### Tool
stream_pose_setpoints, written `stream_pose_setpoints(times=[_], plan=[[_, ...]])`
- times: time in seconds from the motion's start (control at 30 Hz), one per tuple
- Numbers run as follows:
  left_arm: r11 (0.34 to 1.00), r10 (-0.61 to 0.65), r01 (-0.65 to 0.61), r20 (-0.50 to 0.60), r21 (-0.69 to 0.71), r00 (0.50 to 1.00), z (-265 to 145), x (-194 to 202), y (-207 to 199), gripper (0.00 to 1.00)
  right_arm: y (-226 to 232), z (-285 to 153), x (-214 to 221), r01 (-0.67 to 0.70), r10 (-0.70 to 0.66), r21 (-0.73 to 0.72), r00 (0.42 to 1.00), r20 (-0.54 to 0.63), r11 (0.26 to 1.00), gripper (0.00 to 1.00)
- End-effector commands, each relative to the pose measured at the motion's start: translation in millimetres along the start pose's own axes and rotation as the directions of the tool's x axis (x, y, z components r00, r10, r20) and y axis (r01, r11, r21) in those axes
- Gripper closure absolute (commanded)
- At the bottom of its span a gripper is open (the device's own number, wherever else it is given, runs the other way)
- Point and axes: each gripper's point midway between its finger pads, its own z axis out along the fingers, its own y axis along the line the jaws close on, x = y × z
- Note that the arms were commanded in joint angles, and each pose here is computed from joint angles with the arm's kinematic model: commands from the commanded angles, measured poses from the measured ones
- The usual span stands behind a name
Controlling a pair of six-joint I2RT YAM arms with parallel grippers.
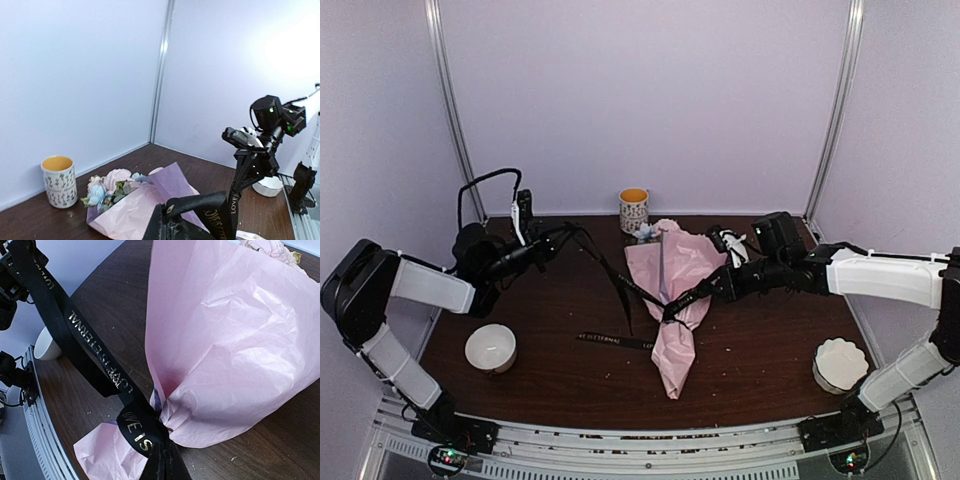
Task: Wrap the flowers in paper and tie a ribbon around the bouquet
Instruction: Cross the half-tied ribbon over the folded bouquet.
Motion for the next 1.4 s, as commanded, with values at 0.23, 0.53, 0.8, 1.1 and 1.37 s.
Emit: stream_pose_setpoints(times=[0.23,0.53,0.8,1.1,1.37], plan=[[0.963,0.194,-0.157,-0.156,0.218,0.969,29.6,25.1,-94.3,1.0,3.3,-0.3,-8.2,0.012,-0.012,-0.012,1.0,-0.002,1.0,1.0],[0.773,0.471,-0.22,-0.305,0.596,0.828,56.4,70.6,-211.3,1.0,27.0,12.1,-34.6,0.042,-0.042,-0.099,0.999,-0.003,0.994,1.0],[0.669,0.478,-0.108,-0.314,0.735,0.821,101.8,89.3,-266.5,1.0,41.1,10.8,-52.7,0.079,-0.079,-0.123,0.997,0.006,0.989,1.0],[0.694,0.548,-0.138,-0.394,0.707,0.738,148.3,146.9,-254.1,0.88,42.4,5.4,-52.7,0.101,-0.102,-0.108,0.995,-0.012,0.989,1.0],[0.646,0.688,-0.237,-0.418,0.726,0.594,123.5,144.6,-233.6,0.38,43.4,4.4,-52.7,0.113,-0.116,-0.097,0.993,-0.026,0.989,1.0]])
